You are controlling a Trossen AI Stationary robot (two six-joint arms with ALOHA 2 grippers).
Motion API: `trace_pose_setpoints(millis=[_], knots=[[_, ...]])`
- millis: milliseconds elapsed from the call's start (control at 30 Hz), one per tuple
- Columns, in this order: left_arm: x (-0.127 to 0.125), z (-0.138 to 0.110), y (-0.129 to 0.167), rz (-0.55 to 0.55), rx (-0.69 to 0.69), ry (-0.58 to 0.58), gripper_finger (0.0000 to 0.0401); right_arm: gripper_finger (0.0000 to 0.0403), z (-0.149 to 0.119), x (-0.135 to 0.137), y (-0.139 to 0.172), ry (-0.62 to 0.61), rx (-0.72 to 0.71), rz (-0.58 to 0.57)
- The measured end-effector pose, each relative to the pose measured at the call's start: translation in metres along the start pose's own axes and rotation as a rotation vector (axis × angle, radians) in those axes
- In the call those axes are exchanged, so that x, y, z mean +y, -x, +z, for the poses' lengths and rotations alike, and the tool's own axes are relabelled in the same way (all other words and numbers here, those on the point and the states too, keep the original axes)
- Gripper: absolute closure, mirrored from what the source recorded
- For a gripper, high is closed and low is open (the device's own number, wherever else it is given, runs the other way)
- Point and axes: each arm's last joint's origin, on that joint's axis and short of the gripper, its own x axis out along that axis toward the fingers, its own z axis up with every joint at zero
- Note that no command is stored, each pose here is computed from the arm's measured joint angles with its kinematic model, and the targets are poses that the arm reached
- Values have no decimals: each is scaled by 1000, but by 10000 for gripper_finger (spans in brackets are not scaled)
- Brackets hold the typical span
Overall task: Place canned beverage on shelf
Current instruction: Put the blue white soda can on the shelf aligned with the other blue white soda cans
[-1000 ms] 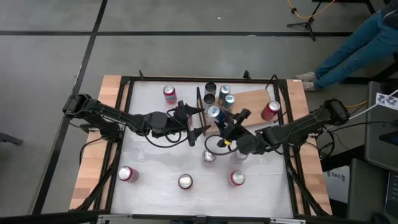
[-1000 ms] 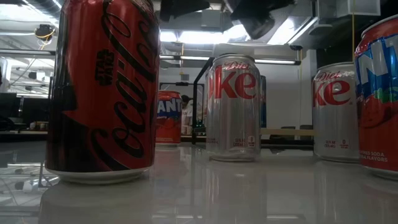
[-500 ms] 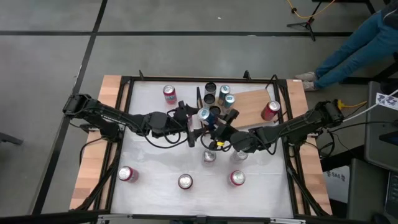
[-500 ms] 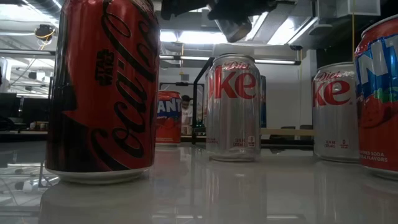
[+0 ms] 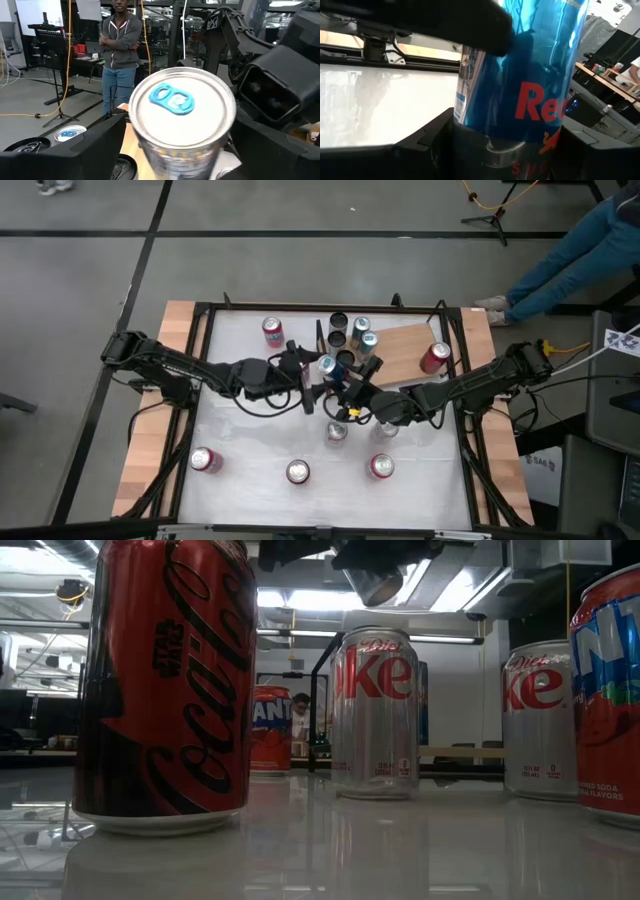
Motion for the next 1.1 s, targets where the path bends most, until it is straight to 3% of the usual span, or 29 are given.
trace_pose_setpoints(millis=[567,1100], knots=[[2,0,-2,-32,5,0,67,164,0,0,0,-1,-1,-1],[2,0,-2,-37,5,0,199,164,0,0,0,-2,-1,-1]])
